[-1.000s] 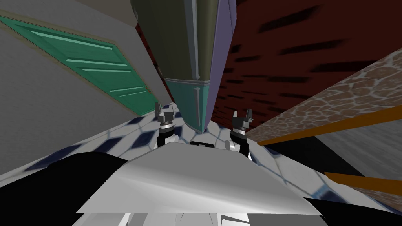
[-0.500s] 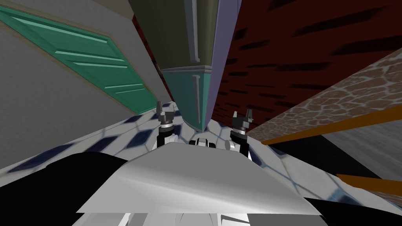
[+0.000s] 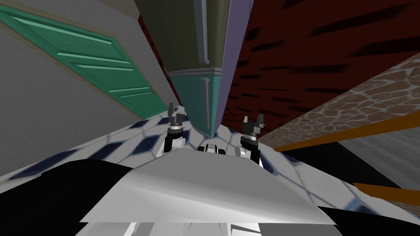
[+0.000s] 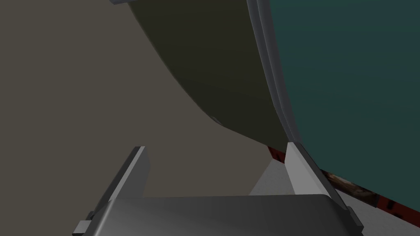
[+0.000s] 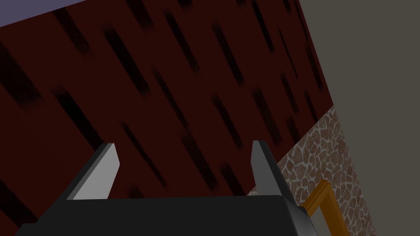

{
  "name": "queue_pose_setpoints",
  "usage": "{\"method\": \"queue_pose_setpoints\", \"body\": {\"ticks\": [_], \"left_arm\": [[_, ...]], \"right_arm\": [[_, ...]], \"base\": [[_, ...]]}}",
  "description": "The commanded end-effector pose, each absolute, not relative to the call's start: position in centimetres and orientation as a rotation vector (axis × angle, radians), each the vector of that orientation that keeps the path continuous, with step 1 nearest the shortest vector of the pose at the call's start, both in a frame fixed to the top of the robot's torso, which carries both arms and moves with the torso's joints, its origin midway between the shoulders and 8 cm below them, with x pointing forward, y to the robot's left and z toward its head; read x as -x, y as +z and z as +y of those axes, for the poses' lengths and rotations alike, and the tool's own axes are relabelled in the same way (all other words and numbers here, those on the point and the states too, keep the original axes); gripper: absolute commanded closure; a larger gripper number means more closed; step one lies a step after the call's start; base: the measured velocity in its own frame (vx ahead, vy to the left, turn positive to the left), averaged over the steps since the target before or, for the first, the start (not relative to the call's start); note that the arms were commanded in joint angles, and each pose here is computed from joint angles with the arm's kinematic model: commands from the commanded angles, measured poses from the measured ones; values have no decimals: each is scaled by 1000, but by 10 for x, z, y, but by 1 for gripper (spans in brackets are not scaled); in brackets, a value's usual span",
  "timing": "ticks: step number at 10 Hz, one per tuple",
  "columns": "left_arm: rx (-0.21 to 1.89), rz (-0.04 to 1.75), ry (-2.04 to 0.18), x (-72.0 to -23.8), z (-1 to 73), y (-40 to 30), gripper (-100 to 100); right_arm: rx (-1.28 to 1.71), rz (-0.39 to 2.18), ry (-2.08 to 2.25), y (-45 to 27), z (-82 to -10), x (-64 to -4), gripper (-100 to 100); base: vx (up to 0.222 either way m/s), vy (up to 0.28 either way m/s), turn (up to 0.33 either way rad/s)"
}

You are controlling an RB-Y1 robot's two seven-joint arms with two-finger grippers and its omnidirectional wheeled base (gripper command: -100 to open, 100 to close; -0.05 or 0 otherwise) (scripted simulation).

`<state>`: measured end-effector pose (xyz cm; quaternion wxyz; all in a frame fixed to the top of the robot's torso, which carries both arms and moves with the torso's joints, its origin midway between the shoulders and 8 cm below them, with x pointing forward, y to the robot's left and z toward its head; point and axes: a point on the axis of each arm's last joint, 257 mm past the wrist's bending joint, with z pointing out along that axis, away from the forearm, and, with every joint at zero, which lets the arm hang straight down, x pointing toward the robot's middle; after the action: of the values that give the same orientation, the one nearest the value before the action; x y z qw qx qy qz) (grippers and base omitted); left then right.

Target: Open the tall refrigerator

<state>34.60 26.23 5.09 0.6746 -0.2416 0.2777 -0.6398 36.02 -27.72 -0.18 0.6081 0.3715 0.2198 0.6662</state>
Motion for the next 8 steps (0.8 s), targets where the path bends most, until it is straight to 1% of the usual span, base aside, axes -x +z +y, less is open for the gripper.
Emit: {"method": "queue_pose_setpoints", "body": {"ticks": [1,8], "left_arm": [[537,648,-1449,-357,257,56,-100],[524,689,-1490,-396,235,87,-100]], "right_arm": [[-858,508,1539,-2,-277,-360,0],[-858,508,1539,-2,-277,-360,0]], "base": [[11,6,2],[14,8,8]]}}
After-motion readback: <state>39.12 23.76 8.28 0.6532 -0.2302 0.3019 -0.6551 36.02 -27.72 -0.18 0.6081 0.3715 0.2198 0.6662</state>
